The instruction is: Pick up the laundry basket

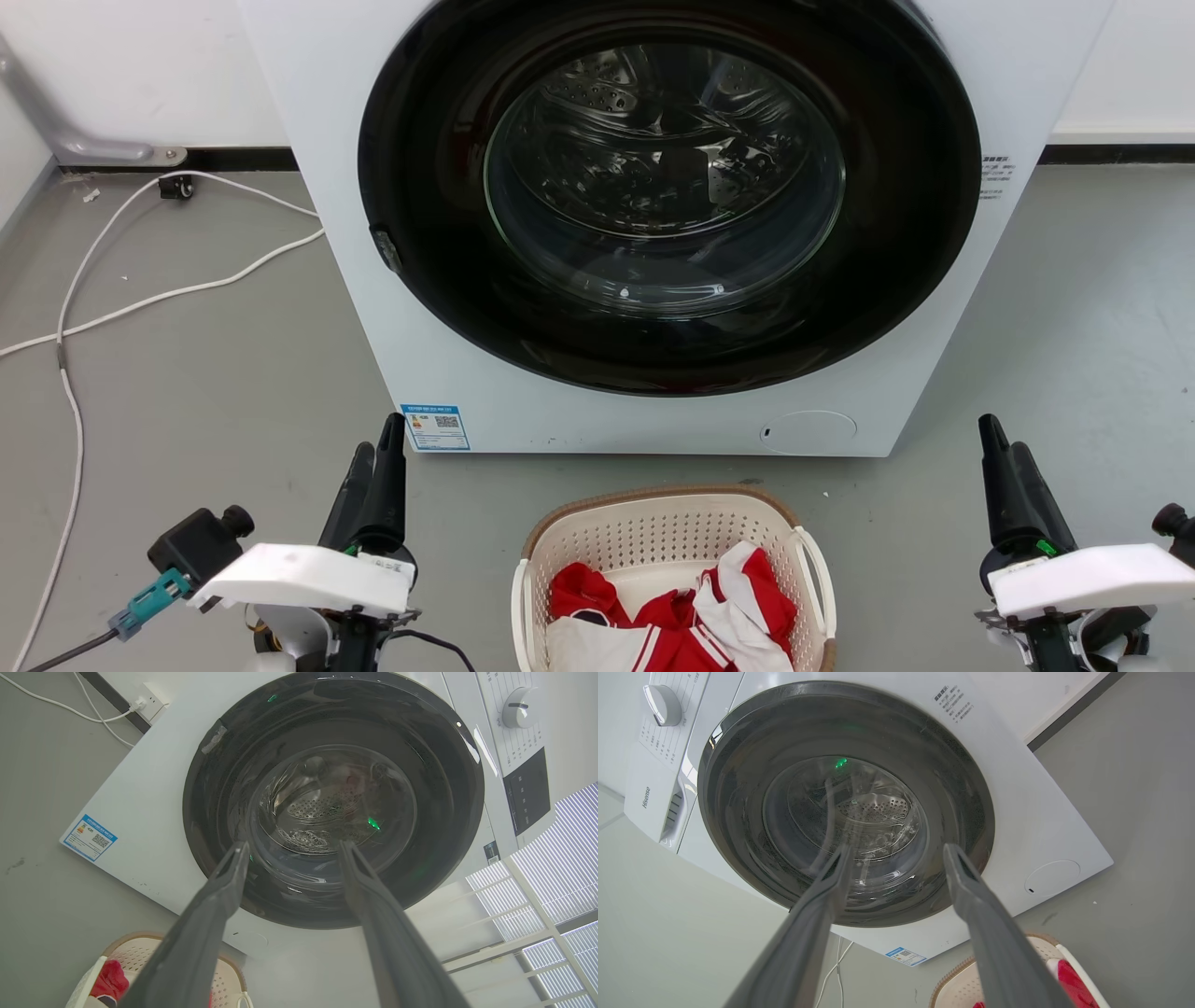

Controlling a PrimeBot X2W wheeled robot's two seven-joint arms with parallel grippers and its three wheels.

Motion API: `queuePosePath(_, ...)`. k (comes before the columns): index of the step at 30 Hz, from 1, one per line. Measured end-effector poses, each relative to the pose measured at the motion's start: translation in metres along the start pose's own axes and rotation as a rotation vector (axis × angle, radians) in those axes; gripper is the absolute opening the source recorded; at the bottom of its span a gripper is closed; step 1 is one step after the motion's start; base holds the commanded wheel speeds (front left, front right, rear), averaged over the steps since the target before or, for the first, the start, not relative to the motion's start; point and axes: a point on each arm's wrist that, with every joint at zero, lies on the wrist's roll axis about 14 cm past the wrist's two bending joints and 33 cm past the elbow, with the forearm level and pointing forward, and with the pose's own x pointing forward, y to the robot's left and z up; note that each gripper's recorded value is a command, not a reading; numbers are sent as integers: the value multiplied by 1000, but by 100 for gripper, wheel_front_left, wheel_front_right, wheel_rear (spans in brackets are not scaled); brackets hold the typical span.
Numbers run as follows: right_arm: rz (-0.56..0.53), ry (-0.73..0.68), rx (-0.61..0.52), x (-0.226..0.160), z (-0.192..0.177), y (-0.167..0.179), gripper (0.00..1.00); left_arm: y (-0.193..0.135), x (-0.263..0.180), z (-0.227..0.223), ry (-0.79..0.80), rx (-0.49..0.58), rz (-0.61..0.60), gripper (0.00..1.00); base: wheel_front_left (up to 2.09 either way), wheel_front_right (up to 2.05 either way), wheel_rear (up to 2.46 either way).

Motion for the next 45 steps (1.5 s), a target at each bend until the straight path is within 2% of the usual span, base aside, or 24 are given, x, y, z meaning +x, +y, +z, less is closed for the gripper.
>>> queuePosePath(19,48,14,-323,-4,-3,12,100,-13,-1,-10,10,300,-51,100,0,0,0)
queuePosePath(45,74,40,-636,-14,-2,19,100,-20,-6,-26,25,630,-101,100,0,0,0)
